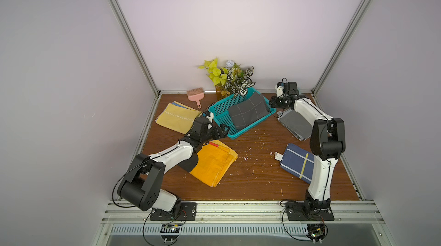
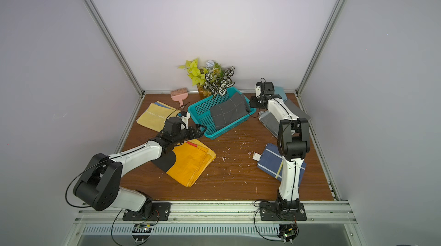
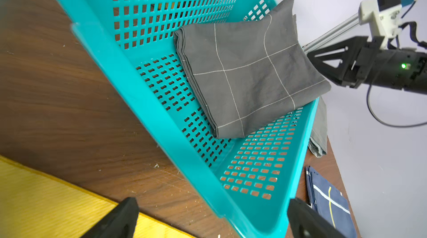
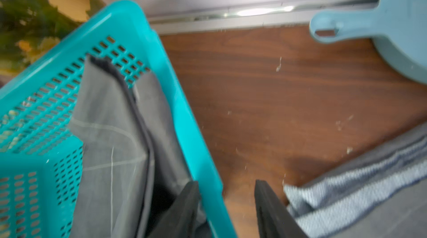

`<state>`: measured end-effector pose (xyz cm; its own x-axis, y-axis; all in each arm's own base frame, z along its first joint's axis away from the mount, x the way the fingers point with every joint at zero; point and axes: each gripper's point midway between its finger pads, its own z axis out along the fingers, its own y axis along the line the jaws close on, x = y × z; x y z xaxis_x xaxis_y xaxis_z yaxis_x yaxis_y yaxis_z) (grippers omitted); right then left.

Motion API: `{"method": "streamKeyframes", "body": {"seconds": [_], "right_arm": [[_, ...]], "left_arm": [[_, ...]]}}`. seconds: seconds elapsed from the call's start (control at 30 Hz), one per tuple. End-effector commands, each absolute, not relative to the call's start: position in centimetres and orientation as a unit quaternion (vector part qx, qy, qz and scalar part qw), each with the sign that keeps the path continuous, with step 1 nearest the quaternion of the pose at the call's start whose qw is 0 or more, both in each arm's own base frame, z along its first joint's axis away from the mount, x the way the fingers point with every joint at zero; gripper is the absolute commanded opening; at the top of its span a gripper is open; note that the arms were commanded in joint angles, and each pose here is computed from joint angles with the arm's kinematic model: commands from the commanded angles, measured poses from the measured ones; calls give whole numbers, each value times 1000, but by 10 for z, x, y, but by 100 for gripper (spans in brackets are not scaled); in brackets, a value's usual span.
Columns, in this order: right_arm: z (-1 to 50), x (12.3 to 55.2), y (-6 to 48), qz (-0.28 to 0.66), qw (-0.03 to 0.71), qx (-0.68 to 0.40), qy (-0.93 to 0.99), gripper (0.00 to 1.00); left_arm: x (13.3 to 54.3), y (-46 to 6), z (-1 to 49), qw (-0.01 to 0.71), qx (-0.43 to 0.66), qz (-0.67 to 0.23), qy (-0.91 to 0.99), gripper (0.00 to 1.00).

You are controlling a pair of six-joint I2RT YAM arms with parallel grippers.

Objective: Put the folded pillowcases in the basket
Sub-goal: Adjust at the center of the board.

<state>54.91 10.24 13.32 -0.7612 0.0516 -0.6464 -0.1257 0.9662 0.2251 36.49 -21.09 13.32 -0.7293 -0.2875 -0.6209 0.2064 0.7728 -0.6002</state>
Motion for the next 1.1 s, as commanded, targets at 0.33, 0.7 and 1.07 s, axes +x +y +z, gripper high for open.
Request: {"method": "streamKeyframes", "body": {"seconds": [0.33, 0.7, 1.07], "right_arm": [[145, 493, 103, 155, 341, 0, 927, 0], [138, 434, 122, 208, 318, -7, 925, 12], [134, 337, 53, 66, 282, 88, 953, 97]], "left_arm": [[356, -164, 124, 360, -63, -280, 888, 100], [338, -127, 133, 377, -89, -232, 892, 100], [317, -180, 178, 387, -8, -277, 880, 100]]}}
